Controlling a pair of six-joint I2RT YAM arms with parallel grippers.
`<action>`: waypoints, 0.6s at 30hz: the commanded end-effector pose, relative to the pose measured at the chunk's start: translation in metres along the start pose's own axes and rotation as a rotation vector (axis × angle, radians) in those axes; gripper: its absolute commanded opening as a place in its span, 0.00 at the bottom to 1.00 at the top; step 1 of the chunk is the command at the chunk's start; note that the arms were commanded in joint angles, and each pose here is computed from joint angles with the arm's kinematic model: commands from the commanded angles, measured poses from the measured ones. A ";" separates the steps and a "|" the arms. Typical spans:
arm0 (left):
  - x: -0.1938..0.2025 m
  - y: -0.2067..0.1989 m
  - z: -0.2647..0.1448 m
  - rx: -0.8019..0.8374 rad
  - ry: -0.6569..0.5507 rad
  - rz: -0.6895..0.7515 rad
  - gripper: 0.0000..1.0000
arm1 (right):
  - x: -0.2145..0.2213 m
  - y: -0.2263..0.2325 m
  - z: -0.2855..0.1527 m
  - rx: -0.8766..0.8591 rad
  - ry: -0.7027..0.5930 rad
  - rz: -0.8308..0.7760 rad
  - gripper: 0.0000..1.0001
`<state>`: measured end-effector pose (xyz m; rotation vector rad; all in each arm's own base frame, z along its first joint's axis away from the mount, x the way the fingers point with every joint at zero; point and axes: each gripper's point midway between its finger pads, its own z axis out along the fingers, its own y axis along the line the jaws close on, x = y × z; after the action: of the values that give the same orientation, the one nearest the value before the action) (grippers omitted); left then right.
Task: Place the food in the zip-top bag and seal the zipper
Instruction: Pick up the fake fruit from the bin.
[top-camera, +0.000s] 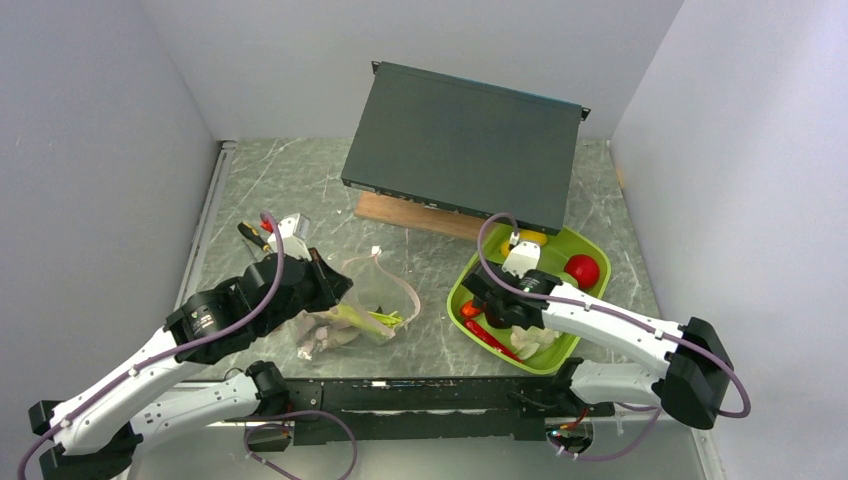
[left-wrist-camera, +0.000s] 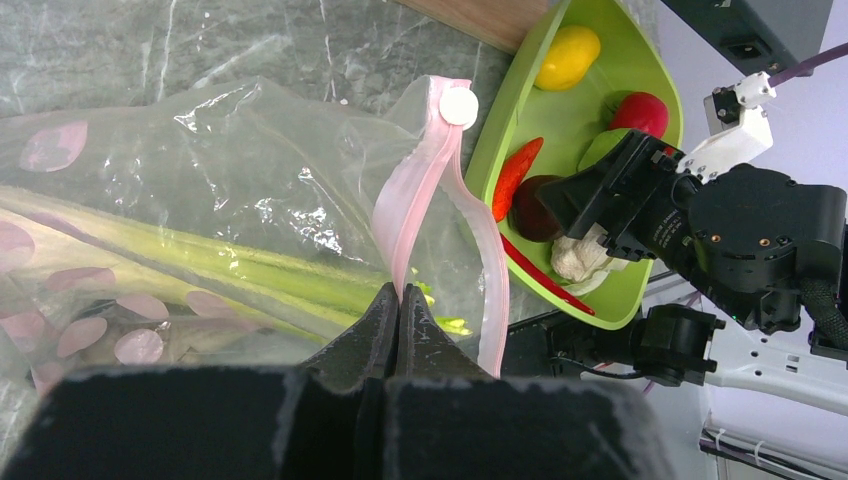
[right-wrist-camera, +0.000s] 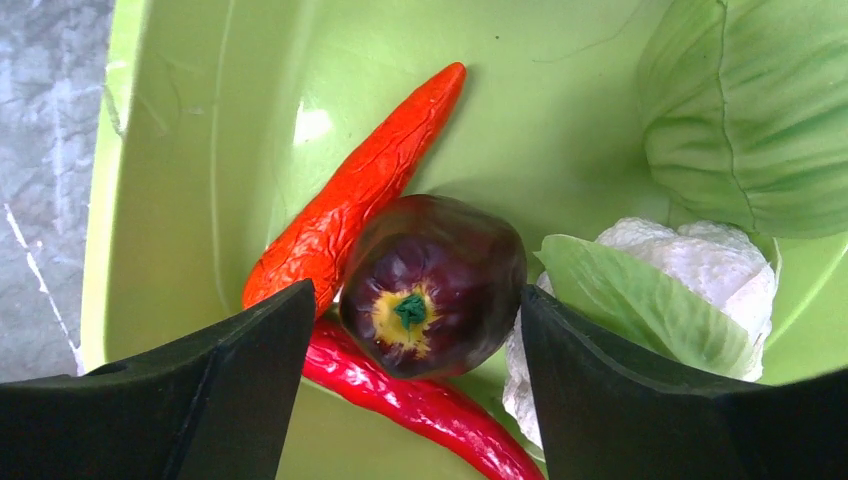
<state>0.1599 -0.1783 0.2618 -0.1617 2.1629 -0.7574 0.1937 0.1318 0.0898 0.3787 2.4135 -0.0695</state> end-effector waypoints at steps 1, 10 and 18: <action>-0.006 -0.011 0.002 0.037 -0.016 -0.001 0.00 | -0.002 -0.005 0.005 0.031 -0.030 -0.015 0.73; -0.004 -0.008 0.001 0.041 -0.018 -0.004 0.00 | 0.009 -0.008 0.014 0.065 -0.015 -0.070 0.66; -0.003 -0.010 0.003 0.035 -0.006 0.007 0.00 | 0.007 -0.007 0.013 0.063 -0.037 -0.085 0.51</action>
<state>0.1597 -0.1803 0.2577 -0.1552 2.1747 -0.7555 0.1933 0.1282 0.0728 0.3124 2.4219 -0.1747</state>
